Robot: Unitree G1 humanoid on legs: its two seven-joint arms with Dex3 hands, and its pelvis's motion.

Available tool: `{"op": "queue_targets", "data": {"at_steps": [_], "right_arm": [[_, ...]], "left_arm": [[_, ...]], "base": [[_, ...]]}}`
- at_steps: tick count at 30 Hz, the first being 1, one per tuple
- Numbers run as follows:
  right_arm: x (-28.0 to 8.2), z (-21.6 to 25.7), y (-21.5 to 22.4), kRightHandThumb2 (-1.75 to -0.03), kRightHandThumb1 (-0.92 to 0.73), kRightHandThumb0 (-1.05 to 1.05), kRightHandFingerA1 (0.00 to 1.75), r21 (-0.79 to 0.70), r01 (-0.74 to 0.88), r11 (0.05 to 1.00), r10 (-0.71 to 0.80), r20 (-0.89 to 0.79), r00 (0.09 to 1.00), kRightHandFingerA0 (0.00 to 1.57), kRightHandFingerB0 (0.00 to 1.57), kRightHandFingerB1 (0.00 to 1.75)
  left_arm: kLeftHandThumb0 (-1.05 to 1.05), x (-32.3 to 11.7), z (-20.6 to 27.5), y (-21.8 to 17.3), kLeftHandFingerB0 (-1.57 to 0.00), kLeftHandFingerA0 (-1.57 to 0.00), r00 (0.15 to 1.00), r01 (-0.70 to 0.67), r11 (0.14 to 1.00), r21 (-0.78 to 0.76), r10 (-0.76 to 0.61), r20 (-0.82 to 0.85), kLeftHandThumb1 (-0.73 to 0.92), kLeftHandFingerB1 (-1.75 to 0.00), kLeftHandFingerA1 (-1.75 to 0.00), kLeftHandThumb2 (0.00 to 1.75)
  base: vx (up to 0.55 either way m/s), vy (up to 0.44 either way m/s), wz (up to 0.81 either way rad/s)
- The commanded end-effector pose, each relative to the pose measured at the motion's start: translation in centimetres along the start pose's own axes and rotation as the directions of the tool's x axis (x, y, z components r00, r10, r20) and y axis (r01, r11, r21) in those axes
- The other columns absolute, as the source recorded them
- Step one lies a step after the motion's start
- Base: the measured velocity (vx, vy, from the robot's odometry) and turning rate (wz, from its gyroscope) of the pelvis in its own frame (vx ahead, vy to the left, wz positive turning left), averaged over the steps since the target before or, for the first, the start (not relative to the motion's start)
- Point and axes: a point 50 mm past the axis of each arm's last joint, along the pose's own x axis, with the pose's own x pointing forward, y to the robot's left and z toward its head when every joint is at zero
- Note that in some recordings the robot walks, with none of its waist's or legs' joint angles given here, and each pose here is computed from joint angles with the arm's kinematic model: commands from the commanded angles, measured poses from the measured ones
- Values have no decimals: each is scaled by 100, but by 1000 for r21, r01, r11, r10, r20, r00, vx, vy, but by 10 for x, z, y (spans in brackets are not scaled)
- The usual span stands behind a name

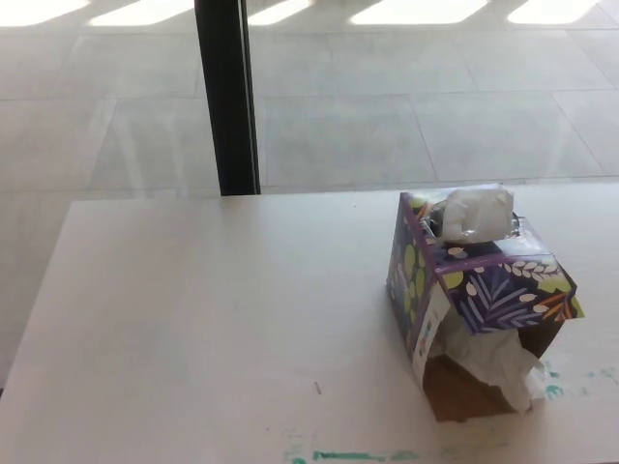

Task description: The robot uses its right hand to pull out a tissue from the tissue box kept in the middle of the desk and put it on the right side

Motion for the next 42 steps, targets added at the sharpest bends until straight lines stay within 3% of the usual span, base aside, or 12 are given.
{"op": "queue_targets", "data": {"at_steps": [1,4,7,8,9,11,15,24,25,35,36,42], "right_arm": [[0,28,-33,-63,-76,-46,73,23,118,993,-120,174,977,53,45,42],[10,54,-56,-94,-61,-47,71,131,176,976,-199,197,960,47,39,57],[22,96,-85,-63,-78,-51,64,226,219,949,-271,235,933,39,36,39],[23,125,-100,-96,-62,-56,69,253,267,930,-336,289,896,44,27,50],[22,142,-106,-64,-77,-56,69,307,262,915,-356,306,883,43,32,35],[20,166,-113,-95,-62,-60,71,390,251,886,-393,345,852,46,29,50],[-2,246,-121,-62,-71,-78,116,421,188,887,-408,526,746,70,39,62],[-63,359,-85,-94,-57,-66,76,268,111,957,-287,816,503,54,29,50],[-71,373,-78,-61,-70,-57,74,222,90,971,-238,849,471,53,30,36],[-91,438,-30,-92,-53,-69,68,-62,71,996,32,933,358,52,22,46],[-93,443,-26,-61,-66,-69,61,-83,71,994,52,931,362,56,31,31],[-99,464,7,-60,-66,-68,68,-223,19,975,205,926,317,53,33,32]], "left_arm": [[-103,0,6,11,-58,-63,999,-24,996,-80,26,35,60,-146,-163,97],[-100,-1,4,11,-51,-69,999,-25,996,-80,28,31,60,-147,-161,99],[-98,-2,3,13,-49,-63,999,-16,998,-65,18,35,63,-141,-161,97],[-100,-2,2,13,-53,-64,999,-18,997,-71,20,27,62,-143,-162,97],[-100,-2,2,13,-52,-64,999,-17,997,-73,19,26,62,-142,-163,97],[-105,-2,0,13,-53,-67,1000,-22,996,-83,23,20,62,-143,-164,100],[-105,-3,-2,14,-61,-83,1000,-21,998,-64,22,14,51,-118,-134,120],[-97,-4,-9,14,-54,-64,1000,-21,998,-57,21,-5,63,-141,-161,99],[-97,-4,-9,13,-51,-63,1000,-20,998,-63,20,-9,60,-141,-161,100],[-102,-4,-9,12,-56,-70,1000,-18,999,-44,18,-12,58,-143,-162,100],[-102,-3,-8,12,-56,-71,1000,-18,999,-41,17,-9,57,-142,-162,100],[-103,-3,-7,13,-57,-74,1000,-17,999,-38,17,-6,57,-140,-160,101]], "base": [[0,0,0],[0,0,0],[0,0,0],[0,0,0],[0,0,0],[0,0,0],[0,0,0],[0,0,0],[0,0,0],[0,0,0],[0,0,0],[0,0,0]]}}
